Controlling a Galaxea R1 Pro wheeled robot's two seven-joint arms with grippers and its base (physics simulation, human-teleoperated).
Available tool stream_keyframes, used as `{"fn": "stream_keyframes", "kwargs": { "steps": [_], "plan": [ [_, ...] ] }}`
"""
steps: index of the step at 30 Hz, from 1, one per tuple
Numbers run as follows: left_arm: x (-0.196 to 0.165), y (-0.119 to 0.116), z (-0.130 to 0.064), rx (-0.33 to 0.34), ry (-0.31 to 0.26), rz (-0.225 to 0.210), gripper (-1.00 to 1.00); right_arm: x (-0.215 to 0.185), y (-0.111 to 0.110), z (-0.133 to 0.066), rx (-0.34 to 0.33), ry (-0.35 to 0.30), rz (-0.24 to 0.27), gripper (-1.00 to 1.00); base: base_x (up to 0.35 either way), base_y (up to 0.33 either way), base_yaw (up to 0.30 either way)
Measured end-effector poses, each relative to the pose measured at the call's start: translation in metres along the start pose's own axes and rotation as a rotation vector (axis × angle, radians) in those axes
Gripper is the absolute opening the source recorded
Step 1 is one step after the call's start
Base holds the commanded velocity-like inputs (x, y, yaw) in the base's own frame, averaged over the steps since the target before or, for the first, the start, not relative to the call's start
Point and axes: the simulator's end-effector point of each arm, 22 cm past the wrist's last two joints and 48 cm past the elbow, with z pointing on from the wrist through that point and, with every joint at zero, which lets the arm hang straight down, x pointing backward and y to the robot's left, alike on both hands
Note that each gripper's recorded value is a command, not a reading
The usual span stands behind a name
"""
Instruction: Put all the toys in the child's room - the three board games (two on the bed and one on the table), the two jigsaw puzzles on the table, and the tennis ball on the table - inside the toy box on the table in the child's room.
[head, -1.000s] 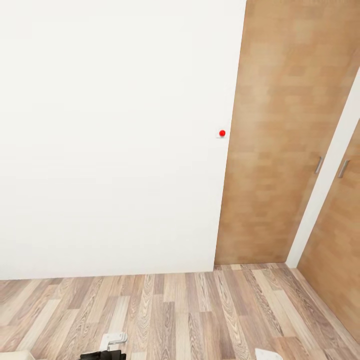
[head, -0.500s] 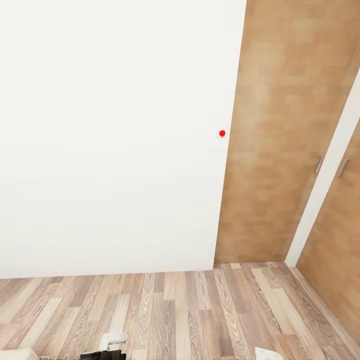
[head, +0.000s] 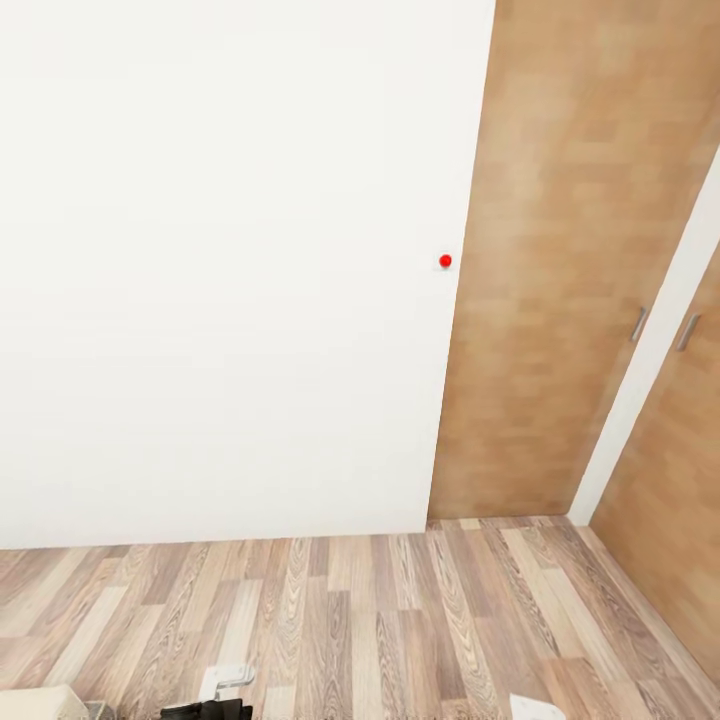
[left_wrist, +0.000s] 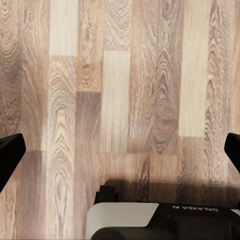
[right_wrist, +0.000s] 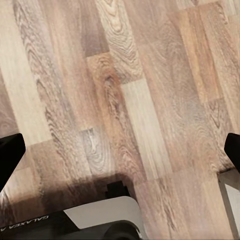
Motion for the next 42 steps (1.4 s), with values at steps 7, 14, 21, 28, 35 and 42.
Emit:
{"fn": "stream_keyframes", "kwargs": {
  "steps": [7,14,21,28,35,42],
  "plan": [
    [0.006,0.0,-0.001,-0.001,0.011,0.0,1.0,0.006,-0.001,-0.002,0.002,0.012,-0.005,1.0,0.0,0.0,0.0],
    [0.011,0.0,0.001,-0.001,0.023,0.001,1.0,0.01,-0.002,0.0,0.003,0.023,-0.007,1.0,0.0,0.0,0.0],
    [0.016,-0.001,0.004,0.0,0.034,0.002,1.0,0.015,-0.002,0.002,0.005,0.033,-0.009,1.0,0.0,0.0,0.0],
    [0.021,-0.001,0.006,0.0,0.046,0.001,1.0,0.02,-0.002,0.004,0.006,0.044,-0.012,1.0,0.0,0.0,0.0],
    [0.026,0.0,0.008,-0.002,0.058,0.001,1.0,0.025,-0.003,0.006,0.008,0.055,-0.015,1.0,0.0,0.0,0.0],
    [0.031,0.0,0.01,-0.003,0.069,0.002,1.0,0.03,-0.004,0.008,0.011,0.066,-0.017,1.0,0.0,0.0,0.0]
  ]
}}
